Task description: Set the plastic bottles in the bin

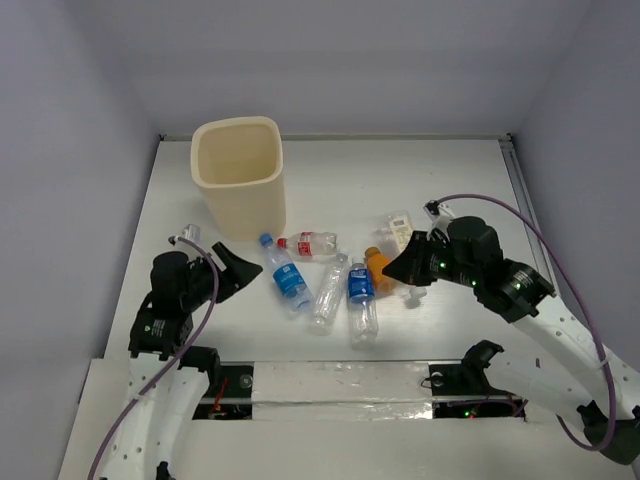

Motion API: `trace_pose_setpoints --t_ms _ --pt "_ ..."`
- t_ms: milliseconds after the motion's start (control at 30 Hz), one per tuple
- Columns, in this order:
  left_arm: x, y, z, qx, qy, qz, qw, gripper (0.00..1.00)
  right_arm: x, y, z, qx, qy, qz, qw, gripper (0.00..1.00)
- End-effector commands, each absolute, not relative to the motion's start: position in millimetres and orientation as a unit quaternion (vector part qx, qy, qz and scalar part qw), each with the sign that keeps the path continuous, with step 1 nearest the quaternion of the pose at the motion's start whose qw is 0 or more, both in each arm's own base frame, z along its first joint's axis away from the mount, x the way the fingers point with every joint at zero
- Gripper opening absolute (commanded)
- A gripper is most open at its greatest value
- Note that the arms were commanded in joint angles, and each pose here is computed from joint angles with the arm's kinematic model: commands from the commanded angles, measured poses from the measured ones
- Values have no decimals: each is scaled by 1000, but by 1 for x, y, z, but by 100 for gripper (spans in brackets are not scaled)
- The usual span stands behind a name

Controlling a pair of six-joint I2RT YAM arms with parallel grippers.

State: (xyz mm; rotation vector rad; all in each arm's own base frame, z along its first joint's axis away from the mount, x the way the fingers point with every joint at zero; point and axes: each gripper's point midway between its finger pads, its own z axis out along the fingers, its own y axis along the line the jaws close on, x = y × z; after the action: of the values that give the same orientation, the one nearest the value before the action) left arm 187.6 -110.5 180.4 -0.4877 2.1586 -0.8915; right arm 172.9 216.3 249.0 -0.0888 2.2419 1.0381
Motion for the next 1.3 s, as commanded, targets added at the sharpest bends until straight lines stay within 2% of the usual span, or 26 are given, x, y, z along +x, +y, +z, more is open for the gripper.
trace_pose_setpoints --t_ms 0,33,133,233,267,300,533,600,633,667,700,733,767,800,833,867,933,1000,1267 --pt "195 -110 177 -184 842 -342 373 63 175 226 257 -35 849 401 343 9" --pt "195 -110 175 -181 846 -338 370 63 172 231 257 -43 848 404 340 1" --pt "199 -108 168 -186 852 -330 361 54 171 239 249 -47 851 406 329 0" --pt "200 -109 159 -200 854 -331 350 25 168 246 243 -57 855 402 322 0" --pt "200 -110 152 -203 858 -331 337 10 166 248 237 -59 859 398 317 0" --pt "201 -109 148 -207 860 -326 333 2 168 248 234 -56 859 397 319 0" --pt "219 -97 137 -240 867 -281 334 0 166 247 207 -59 875 375 301 0" --pt "225 -101 134 -236 872 -271 332 17 167 244 203 -58 877 368 304 6" --pt "226 -102 134 -236 874 -265 332 24 165 243 197 -57 879 365 301 15" --pt "232 -101 133 -239 876 -250 336 39 165 243 195 -58 880 366 298 21" --pt "231 -110 134 -226 880 -251 334 47 163 244 192 -60 880 368 294 30" --pt "232 -114 134 -233 879 -251 332 55 163 244 191 -61 880 369 293 48" --pt "236 -116 130 -237 880 -243 333 68 162 244 188 -65 882 366 290 55" --pt "237 -120 128 -237 880 -245 331 73 162 242 185 -65 884 361 289 61" --pt "236 -128 126 -230 883 -248 326 76 162 241 183 -64 885 358 290 72" --pt "241 -131 121 -235 882 -245 325 80 161 239 177 -63 889 352 287 76" --pt "245 -138 118 -231 884 -244 326 83 160 239 171 -65 891 350 282 85" --pt "255 -142 112 -233 884 -239 328 84 160 240 159 -67 896 343 273 89" --pt "285 -136 90 -244 889 -185 340 84 168 245 135 -61 907 325 262 97"
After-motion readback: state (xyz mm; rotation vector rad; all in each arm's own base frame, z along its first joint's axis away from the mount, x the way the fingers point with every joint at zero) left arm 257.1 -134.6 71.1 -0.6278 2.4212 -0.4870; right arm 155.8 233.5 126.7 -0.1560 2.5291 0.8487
